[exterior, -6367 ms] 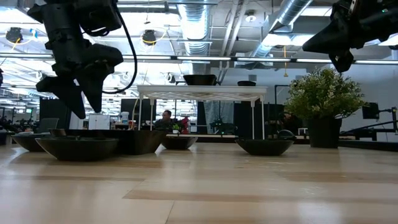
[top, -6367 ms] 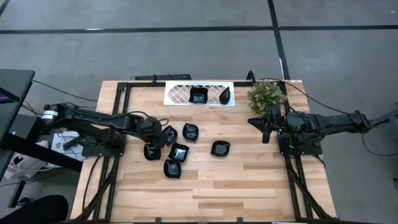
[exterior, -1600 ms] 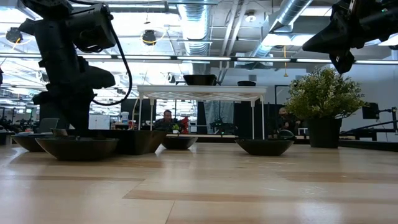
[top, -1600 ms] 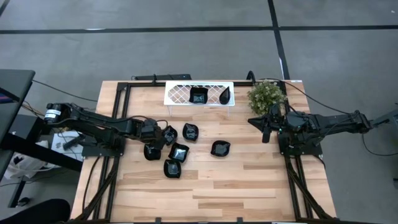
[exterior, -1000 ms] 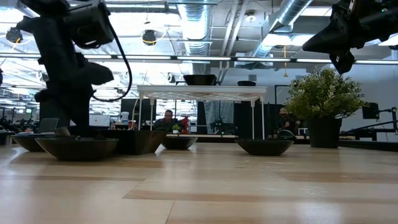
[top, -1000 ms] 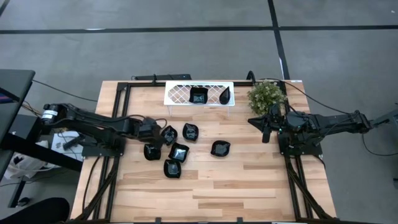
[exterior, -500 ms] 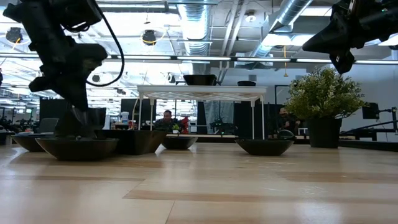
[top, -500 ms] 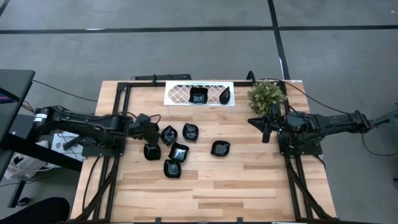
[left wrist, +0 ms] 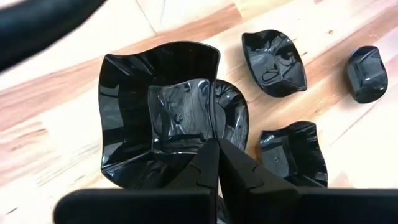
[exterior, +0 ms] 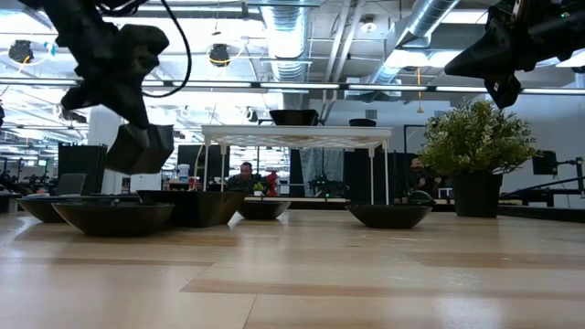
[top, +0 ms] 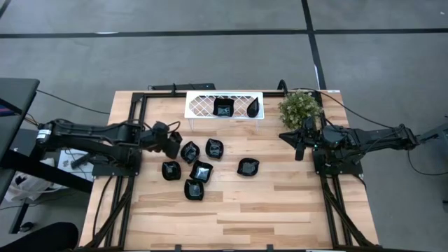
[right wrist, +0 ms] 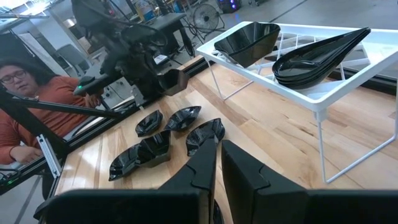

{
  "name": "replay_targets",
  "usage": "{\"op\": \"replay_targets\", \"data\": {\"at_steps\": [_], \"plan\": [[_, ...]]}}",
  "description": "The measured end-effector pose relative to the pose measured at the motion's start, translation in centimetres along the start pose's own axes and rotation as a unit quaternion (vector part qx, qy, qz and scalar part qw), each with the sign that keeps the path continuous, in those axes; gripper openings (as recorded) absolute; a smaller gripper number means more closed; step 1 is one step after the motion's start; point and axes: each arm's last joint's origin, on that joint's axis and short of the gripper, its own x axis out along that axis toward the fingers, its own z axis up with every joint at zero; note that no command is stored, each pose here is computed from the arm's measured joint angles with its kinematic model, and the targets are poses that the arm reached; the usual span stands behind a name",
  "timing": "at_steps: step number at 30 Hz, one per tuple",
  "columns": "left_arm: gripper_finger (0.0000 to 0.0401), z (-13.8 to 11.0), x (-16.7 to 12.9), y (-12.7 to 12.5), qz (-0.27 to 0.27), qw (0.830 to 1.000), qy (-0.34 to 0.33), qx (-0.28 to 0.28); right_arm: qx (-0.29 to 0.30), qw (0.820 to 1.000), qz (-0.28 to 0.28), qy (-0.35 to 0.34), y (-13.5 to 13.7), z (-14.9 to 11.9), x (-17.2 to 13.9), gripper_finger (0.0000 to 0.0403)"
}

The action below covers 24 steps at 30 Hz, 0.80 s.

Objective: Pick & Place Mini shaped plates
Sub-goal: Stack the distorted square plate on top of the distorted square plate on the shelf

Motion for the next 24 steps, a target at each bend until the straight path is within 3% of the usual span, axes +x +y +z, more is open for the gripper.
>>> {"op": "replay_targets", "data": {"at_steps": [7, 24], "plan": [[0.0003, 0.6, -1.9, -0.3, 0.018, 1.000, 0.020, 0.013, 0.000, 1.000, 0.000, 0.000, 0.0, 0.0, 0.0, 0.0021], [0.0003, 4.1, -7.8, -3.4, -0.078, 0.996, -0.038, -0.003, 0.000, 1.000, 0.000, 0.000, 0.0, 0.0, 0.0, 0.0021]]}}
